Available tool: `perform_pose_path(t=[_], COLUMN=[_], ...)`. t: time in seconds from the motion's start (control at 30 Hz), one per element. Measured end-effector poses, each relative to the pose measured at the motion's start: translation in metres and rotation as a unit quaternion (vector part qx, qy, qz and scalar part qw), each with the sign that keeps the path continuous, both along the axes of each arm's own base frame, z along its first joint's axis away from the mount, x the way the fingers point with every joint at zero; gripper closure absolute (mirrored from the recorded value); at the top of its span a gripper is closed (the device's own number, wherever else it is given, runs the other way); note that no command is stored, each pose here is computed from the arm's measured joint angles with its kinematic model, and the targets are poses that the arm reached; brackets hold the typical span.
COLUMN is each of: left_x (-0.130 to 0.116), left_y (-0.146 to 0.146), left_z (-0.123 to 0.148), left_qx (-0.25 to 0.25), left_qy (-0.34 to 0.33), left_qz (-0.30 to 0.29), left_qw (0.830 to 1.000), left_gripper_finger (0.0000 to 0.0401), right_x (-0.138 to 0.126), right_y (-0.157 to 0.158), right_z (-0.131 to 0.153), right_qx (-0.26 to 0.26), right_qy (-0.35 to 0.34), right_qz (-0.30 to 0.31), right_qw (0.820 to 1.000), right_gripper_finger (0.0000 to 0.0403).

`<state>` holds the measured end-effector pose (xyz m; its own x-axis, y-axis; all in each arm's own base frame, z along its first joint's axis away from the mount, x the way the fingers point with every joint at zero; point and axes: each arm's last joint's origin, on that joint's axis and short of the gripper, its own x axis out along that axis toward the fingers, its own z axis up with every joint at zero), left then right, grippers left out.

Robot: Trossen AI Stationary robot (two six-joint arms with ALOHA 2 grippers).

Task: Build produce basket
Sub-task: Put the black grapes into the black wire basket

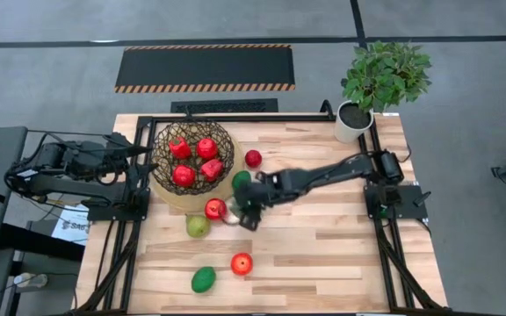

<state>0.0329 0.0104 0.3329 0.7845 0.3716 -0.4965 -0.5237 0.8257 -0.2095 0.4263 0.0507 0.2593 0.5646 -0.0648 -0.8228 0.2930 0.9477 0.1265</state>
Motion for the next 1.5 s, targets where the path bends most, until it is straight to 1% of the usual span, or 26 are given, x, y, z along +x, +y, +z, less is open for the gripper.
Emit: perform_pose_path(t=[0.17,0.3,0.37,0.43,0.6,0.7,0.77,0.83,0.9,0.97,1.1,1.17,1.23,1.33,1.43,1.5], left_x=[-0.001,-0.001,-0.001,-0.001,-0.001,-0.001,-0.001,-0.001,-0.001,-0.001,-0.001,-0.001,-0.001,-0.002,-0.002,-0.002], left_y=[0.000,0.001,0.001,0.001,0.001,0.002,0.002,0.002,0.002,0.002,0.002,0.002,0.002,0.002,0.002,0.002], left_z=[-0.001,-0.001,-0.001,-0.001,-0.001,-0.001,0.000,0.000,0.000,-0.001,0.000,-0.001,-0.001,-0.001,-0.001,-0.001], left_qx=[0.000,0.005,0.010,0.013,0.014,0.016,0.019,0.021,0.021,0.020,0.017,0.016,0.014,0.014,0.016,0.017], left_qy=[0.006,0.006,0.006,0.006,0.005,0.005,0.005,0.005,0.005,0.004,0.003,0.003,0.004,0.005,0.006,0.007], left_qz=[0.000,0.008,0.015,0.019,0.021,0.025,0.030,0.033,0.035,0.036,0.038,0.037,0.035,0.034,0.033,0.033], left_qw=[1.000,1.000,1.000,1.000,1.000,1.000,0.999,0.999,0.999,0.999,0.999,0.999,0.999,0.999,0.999,0.999], left_gripper_finger=[0.0071,0.0071,0.0071,0.0071,0.0071,0.0071,0.0071,0.0071,0.0071,0.0071,0.0071,0.0071,0.0071,0.0071,0.0071,0.0071], right_x=[0.015,0.026,0.031,0.033,0.037,0.045,0.048,0.057,0.061,0.070,0.080,0.084,0.088,0.093,0.097,0.097], right_y=[-0.028,-0.054,-0.068,-0.082,-0.115,-0.129,-0.137,-0.142,-0.148,-0.153,-0.161,-0.163,-0.166,-0.167,-0.167,-0.168], right_z=[0.031,0.053,0.060,0.066,0.069,0.065,0.055,0.047,0.038,0.028,0.006,-0.003,-0.012,-0.021,-0.022,-0.018], right_qx=[-0.037,-0.072,-0.084,-0.094,-0.101,-0.102,-0.098,-0.097,-0.096,-0.099,-0.079,-0.069,-0.066,-0.064,-0.063,-0.063], right_qy=[-0.081,-0.163,-0.205,-0.233,-0.276,-0.306,-0.301,-0.329,-0.328,-0.350,-0.351,-0.338,-0.328,-0.317,-0.309,-0.305], right_qz=[0.016,0.020,0.009,-0.002,-0.044,-0.063,-0.075,-0.082,-0.089,-0.092,-0.112,-0.117,-0.116,-0.116,-0.115,-0.116], right_qw=[0.996,0.984,0.975,0.968,0.955,0.944,0.946,0.936,0.936,0.927,0.926,0.931,0.935,0.939,0.942,0.943], right_gripper_finger=[0.0285,0.0291,0.0292,0.0291,0.0292,0.0291,0.0291,0.0291,0.0291,0.0291,0.0291,0.0288,0.0276,0.0243,0.0198,0.0170])
